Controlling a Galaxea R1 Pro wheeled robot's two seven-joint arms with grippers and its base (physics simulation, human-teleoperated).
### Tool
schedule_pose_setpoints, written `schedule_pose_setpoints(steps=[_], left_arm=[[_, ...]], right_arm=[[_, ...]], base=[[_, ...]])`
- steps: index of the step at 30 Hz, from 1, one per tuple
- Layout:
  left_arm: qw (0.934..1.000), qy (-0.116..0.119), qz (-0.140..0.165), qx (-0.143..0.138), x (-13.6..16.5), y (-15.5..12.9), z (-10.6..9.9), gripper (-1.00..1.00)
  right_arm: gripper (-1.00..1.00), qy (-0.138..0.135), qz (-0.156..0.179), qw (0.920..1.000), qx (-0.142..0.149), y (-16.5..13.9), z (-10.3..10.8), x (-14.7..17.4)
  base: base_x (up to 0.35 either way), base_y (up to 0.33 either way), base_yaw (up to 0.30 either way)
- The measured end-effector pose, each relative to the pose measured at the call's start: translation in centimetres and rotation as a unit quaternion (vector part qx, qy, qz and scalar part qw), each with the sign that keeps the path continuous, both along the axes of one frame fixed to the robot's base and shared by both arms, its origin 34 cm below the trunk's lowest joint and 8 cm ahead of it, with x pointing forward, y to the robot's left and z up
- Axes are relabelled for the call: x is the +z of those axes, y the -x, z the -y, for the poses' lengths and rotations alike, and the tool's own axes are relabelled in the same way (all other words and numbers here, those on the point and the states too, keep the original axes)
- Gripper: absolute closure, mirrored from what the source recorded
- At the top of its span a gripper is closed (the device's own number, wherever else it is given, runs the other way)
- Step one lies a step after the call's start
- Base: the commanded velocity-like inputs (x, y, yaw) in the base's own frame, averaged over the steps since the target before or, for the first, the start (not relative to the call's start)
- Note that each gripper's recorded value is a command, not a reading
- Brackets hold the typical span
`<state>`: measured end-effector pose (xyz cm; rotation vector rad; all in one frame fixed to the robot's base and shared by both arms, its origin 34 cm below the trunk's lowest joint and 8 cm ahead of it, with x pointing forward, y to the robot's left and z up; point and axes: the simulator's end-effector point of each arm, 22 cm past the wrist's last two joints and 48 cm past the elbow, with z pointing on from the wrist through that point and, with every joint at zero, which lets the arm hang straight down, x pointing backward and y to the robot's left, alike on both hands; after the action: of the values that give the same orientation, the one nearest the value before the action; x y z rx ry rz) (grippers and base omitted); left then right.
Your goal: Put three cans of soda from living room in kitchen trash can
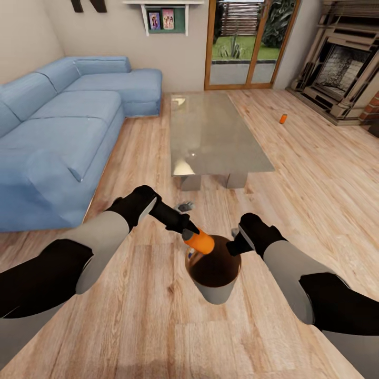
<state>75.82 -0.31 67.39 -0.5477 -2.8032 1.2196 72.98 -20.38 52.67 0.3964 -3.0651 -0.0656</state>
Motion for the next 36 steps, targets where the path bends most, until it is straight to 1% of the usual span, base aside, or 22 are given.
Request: schedule_pose_setpoints(steps=[2,5,6,9,11,16,20,22,23,24,26,27,29,33,36], left_arm=[[1.0,-0.007,0.003,0.0,-0.3,0.0,-0.1,1.0],[0.9999,-0.012,0.004,0.0,-0.5,0.0,-0.1,1.0],[0.9999,-0.015,0.005,0.0,-0.6,0.0,-0.1,1.0],[0.9999,-0.016,0.004,-0.002,-0.8,0.2,0.0,1.0],[0.9999,-0.017,-0.001,-0.004,-1.2,0.8,0.3,1.0],[0.9998,-0.015,-0.009,-0.008,-2.0,1.9,0.8,1.0],[0.9996,-0.016,-0.022,-0.01,-3.2,3.3,0.9,1.0],[0.9994,-0.021,-0.024,-0.01,-3.7,3.6,0.7,1.0],[0.9992,-0.029,-0.023,-0.01,-4.2,3.8,0.5,1.0],[0.9986,-0.045,-0.025,-0.011,-5.2,4.4,0.0,1.0],[0.9983,-0.05,-0.028,-0.008,-5.8,4.7,-0.1,1.0],[0.9977,-0.059,-0.03,-0.01,-6.5,5.3,-0.4,1.0],[0.997,-0.069,-0.035,-0.01,-7.5,6.1,-0.6,1.0],[0.9954,-0.087,-0.039,-0.011,-8.8,7.0,-1.1,1.0],[0.9948,-0.093,-0.04,-0.011,-9.2,7.4,-1.3,1.0]], right_arm=[[1.0,0.003,0.001,1.0,0.005,0.0,-0.2,0.0],[1.0,-0.015,-0.002,0.9999,-0.003,0.1,-1.3,0.1],[1.0,-0.017,-0.002,0.9999,-0.003,0.1,-1.5,0.1],[1.0,-0.009,0.0,1.0,0.003,0.1,-1.3,0.1],[1.0,-0.004,0.001,1.0,0.009,0.0,-1.3,0.1],[1.0,-0.024,-0.001,0.9997,0.004,0.1,-2.9,0.3],[1.0,-0.018,0.002,0.9997,0.017,0.1,-3.6,0.3],[1.0,-0.024,0.001,0.9996,0.015,0.1,-4.1,0.4],[1.0,-0.027,0.0,0.9995,0.014,0.2,-4.3,0.4],[1.0,-0.029,0.0,0.9995,0.014,0.2,-4.5,0.4],[1.0,-0.028,0.0,0.9995,0.014,0.2,-4.5,0.4],[1.0,-0.026,0.0,0.9995,0.016,0.2,-4.4,0.4],[1.0,-0.022,0.001,0.9996,0.019,0.2,-4.2,0.4],[1.0,-0.027,0.0,0.9995,0.017,0.2,-4.6,0.4],[1.0,-0.029,0.0,0.9994,0.017,0.2,-4.8,0.4]], base=[[0.0,0.0,0.0],[0.0,0.0,0.0],[0.0,0.0,0.0],[0.0,0.0,0.0],[0.0,0.0,0.0],[0.0,0.0,0.0],[0.0,0.0,0.0],[0.0,0.0,0.0],[0.0,0.0,0.0],[0.0,0.0,0.0],[0.0,0.0,0.0],[0.0,0.0,0.0],[0.0,0.0,0.0],[0.0,0.0,0.0],[0.0,0.0,0.0]])
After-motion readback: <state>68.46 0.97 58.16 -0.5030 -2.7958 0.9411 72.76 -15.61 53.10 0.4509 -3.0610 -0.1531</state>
